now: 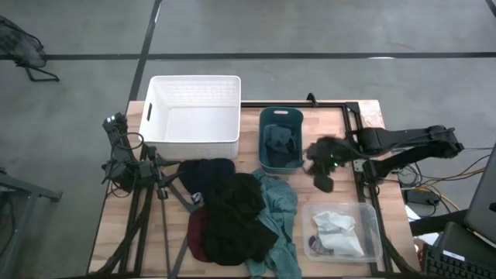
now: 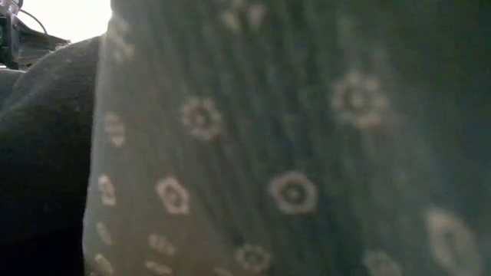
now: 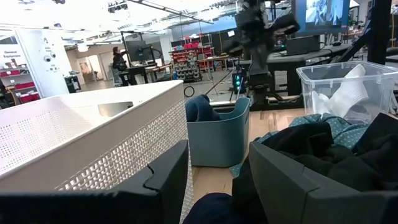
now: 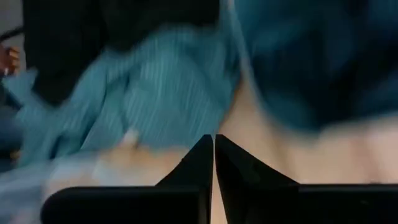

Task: Pick & Place Cloths
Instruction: Put the black shirt into the white basket

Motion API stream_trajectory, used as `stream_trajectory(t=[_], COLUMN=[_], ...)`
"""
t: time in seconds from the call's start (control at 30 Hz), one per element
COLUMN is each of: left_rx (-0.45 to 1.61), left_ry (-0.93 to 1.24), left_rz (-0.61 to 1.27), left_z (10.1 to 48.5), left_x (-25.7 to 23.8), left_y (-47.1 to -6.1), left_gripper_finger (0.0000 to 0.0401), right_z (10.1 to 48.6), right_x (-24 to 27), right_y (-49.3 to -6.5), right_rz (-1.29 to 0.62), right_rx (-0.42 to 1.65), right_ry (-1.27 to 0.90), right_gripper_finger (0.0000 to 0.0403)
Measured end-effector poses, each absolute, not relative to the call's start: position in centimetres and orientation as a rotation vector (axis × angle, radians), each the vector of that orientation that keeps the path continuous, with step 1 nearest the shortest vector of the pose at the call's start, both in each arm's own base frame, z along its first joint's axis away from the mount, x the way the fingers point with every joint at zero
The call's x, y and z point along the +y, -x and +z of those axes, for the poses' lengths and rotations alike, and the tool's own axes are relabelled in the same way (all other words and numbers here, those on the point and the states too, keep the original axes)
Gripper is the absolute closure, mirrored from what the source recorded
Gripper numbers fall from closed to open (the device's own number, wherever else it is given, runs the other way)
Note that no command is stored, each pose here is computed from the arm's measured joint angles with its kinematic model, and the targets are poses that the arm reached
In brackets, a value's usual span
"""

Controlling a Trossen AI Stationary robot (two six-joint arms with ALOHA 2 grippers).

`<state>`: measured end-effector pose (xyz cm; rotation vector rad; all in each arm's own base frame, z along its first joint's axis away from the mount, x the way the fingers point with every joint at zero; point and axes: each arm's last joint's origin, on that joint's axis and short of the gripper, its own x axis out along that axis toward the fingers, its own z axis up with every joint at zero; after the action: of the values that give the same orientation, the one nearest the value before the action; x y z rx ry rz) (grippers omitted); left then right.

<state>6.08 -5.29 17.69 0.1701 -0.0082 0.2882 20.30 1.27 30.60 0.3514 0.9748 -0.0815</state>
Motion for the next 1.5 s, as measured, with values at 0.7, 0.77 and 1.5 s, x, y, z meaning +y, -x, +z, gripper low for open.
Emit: stream_trajectory(t=[0.7,0.77,1.5], left_rx=[-0.008,-0.008,-0.008], left_ry=[-0.170,-0.170,-0.171], left_rz=[0.288,0.288,0.288], left_z=[17.7,17.7,17.7], left_x=[-5.3,-5.3,-5.3], left_y=[-6.1,-6.1,-6.1], left_gripper_finger=[0.0224,0.0224,0.0224], right_z=[30.6,30.1,25.9], right_x=[-9.0,-8.7,-2.3], right_y=[-17.3,-16.1,-9.4], right_rz=[-0.122,-0.145,-0.154], right_rx=[0.326,0.302,0.082], right_ry=[-0.344,-0.363,-0.530], right_gripper_finger=[0.0394,0.0394,0.0394])
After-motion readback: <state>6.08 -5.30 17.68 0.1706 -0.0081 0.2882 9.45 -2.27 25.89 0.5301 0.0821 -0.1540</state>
